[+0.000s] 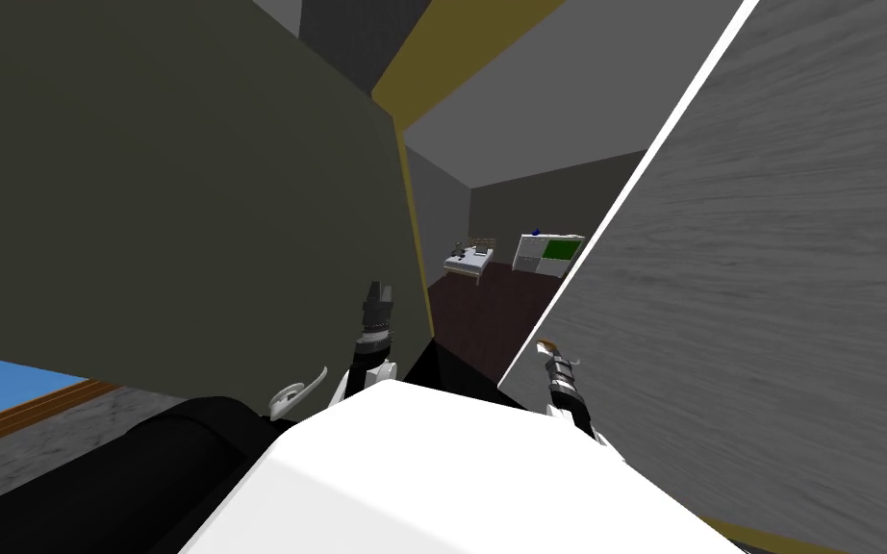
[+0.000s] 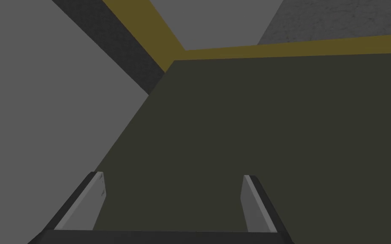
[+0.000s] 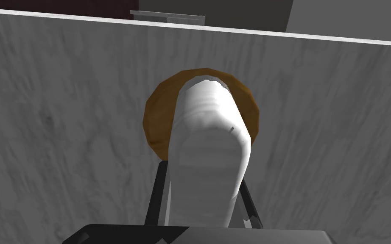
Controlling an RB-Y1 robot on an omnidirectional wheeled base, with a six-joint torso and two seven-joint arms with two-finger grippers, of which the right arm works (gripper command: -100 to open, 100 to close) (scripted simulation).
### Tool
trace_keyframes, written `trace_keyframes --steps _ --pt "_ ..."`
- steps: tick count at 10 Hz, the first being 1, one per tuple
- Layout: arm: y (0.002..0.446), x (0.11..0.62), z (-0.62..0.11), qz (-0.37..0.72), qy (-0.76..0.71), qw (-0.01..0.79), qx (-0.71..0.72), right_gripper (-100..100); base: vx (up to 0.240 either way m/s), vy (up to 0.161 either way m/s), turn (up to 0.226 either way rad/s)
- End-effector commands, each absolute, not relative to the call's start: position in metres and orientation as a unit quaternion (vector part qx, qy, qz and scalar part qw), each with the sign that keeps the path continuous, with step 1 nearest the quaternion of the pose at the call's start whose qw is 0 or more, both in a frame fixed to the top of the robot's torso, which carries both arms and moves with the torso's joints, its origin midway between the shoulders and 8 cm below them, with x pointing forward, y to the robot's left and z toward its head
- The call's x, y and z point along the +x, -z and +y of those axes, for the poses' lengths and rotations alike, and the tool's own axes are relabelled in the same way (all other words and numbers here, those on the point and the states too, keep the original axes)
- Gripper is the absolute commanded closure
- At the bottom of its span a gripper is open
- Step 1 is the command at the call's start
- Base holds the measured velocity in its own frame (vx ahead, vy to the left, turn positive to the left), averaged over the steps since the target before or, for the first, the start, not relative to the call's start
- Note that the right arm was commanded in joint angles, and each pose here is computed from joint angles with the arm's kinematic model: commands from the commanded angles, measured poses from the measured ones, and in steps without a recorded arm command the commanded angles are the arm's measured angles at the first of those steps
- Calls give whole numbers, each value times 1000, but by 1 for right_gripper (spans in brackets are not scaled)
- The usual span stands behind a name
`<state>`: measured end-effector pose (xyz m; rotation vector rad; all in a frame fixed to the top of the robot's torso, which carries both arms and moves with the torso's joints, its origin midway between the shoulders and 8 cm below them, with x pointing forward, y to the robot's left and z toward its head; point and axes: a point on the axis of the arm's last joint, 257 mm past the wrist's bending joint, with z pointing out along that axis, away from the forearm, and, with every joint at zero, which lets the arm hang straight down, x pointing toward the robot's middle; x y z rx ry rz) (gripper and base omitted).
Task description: Pull the door open
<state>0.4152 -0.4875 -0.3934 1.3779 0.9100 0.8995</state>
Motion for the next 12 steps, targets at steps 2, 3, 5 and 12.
trace_keyframes --steps 2,3,5,12 --pt "393 416 -484 396 -392 587 588 100 -48 -4 40" --pt "393 416 -483 399 -395 585 586 100 -176 4 106" --pt "392 416 -481 402 -399 583 583 100 -195 -20 63" --pt "392 418 -463 427 -426 564 564 100 -206 -23 91"
